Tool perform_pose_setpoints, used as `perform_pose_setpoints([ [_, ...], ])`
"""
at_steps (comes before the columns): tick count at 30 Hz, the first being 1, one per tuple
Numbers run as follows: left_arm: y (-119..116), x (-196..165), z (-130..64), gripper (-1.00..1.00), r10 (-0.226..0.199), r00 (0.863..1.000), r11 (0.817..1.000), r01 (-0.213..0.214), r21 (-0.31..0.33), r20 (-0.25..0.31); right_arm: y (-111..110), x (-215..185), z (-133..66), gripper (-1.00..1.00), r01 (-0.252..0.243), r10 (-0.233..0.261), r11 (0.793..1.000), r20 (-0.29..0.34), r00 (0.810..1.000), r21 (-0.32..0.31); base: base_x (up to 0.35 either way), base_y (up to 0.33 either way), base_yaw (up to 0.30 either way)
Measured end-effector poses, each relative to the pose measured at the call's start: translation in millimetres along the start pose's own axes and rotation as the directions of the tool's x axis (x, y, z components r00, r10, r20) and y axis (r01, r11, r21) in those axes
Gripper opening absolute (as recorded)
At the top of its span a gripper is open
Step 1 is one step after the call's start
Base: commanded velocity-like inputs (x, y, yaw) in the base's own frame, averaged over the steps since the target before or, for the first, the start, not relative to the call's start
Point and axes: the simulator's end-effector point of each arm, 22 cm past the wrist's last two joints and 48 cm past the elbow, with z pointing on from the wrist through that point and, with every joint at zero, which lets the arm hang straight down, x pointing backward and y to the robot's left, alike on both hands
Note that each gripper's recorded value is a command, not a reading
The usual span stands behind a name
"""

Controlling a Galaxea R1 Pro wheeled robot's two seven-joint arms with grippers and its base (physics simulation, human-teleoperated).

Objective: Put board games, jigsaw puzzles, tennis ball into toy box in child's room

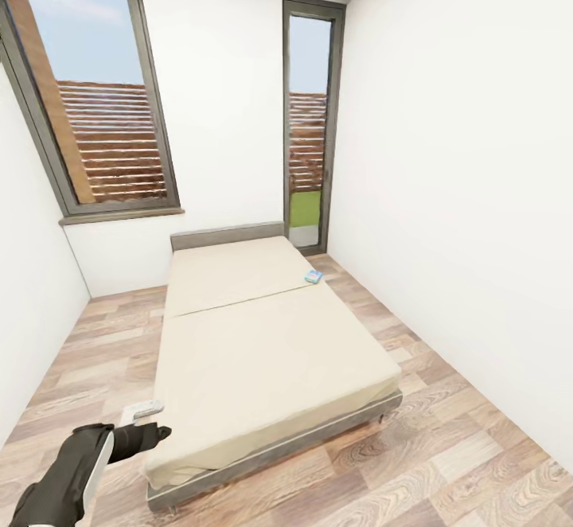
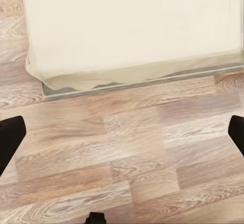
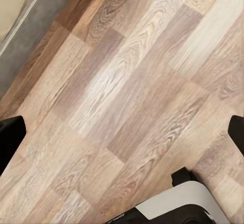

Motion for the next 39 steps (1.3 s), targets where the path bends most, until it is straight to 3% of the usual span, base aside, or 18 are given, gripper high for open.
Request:
perform_pose_setpoints([
  [4,-9.1,-0.3,1.0,1.0,0.038,0.999,0.999,-0.038,0.005,-0.002,15.8,-1.3,-1.3,1.0,0.034,-0.033,0.999,0.006,0.999,-0.025,0.139,-0.118,0.11],
  [12,-13.9,-6.3,1.9,1.0,0.065,0.998,0.998,-0.065,0.006,0.026,26.5,0.2,-1.9,1.0,0.059,-0.058,0.997,0.008,0.998,-0.043,0.217,-0.191,0.187],
  [39,-15.4,-8.2,2.3,1.0,0.068,0.997,0.998,-0.069,0.009,0.036,26.8,-1.6,-2.1,1.0,0.055,-0.055,0.997,0.012,0.998,-0.045,0.249,-0.223,0.021],
])
